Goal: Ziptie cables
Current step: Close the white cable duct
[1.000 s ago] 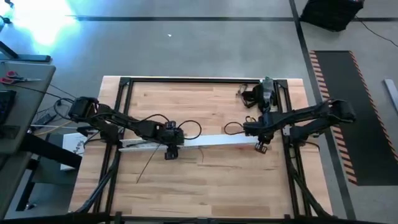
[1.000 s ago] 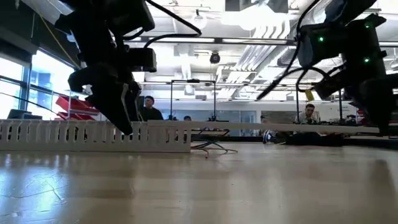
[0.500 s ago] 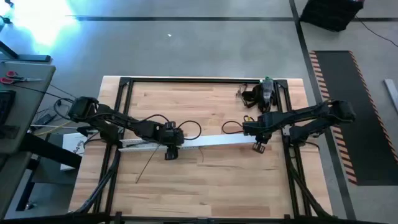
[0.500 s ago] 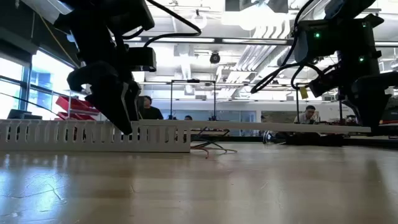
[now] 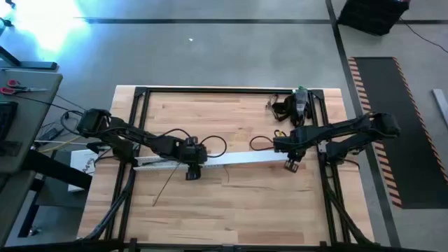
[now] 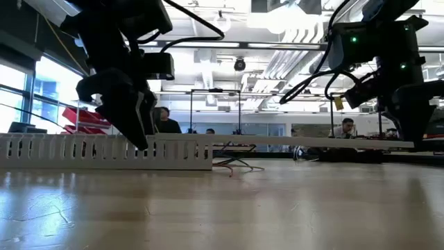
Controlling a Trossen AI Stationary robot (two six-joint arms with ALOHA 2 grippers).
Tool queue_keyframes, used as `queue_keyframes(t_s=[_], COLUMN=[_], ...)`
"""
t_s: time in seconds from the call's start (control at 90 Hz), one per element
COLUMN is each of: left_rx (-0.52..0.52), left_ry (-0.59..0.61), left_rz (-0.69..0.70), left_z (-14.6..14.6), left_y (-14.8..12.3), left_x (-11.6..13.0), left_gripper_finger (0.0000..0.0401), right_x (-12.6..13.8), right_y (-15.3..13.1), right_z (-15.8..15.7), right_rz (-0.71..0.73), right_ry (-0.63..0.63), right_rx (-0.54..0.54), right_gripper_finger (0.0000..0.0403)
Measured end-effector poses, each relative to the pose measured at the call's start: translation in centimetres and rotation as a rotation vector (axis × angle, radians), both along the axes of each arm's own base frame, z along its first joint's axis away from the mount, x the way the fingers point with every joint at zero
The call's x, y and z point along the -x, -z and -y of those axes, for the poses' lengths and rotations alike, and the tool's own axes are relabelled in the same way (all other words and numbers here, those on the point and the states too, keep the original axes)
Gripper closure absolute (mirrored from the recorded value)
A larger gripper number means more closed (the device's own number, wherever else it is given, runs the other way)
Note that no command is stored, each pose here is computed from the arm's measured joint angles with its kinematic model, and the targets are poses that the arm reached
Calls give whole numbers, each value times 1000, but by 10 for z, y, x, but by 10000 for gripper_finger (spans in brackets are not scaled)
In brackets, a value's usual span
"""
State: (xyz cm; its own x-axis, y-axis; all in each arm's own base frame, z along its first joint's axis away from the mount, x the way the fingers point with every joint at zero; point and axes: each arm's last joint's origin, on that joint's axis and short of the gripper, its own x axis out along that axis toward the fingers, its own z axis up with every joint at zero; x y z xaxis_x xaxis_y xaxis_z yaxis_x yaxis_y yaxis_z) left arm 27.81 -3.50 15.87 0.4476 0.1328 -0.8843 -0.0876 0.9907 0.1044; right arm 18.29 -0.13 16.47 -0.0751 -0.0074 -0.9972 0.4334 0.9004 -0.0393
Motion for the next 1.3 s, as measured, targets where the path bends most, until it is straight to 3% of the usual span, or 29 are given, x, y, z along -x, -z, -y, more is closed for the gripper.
queue_keyframes(t_s=[0.611, 1.3], left_rx=[52, 10], left_ry=[-24, 21], left_rz=[16, 3], left_z=[1, -5], left_y=[-1, -8], left_x=[-1, -4], left_gripper_finger=[165, 137], right_x=[0, 0], right_y=[0, -1], right_z=[0, 0], right_rz=[-1, 0], right_ry=[0, 0], right_rx=[4, -2], right_gripper_finger=[403, 403])
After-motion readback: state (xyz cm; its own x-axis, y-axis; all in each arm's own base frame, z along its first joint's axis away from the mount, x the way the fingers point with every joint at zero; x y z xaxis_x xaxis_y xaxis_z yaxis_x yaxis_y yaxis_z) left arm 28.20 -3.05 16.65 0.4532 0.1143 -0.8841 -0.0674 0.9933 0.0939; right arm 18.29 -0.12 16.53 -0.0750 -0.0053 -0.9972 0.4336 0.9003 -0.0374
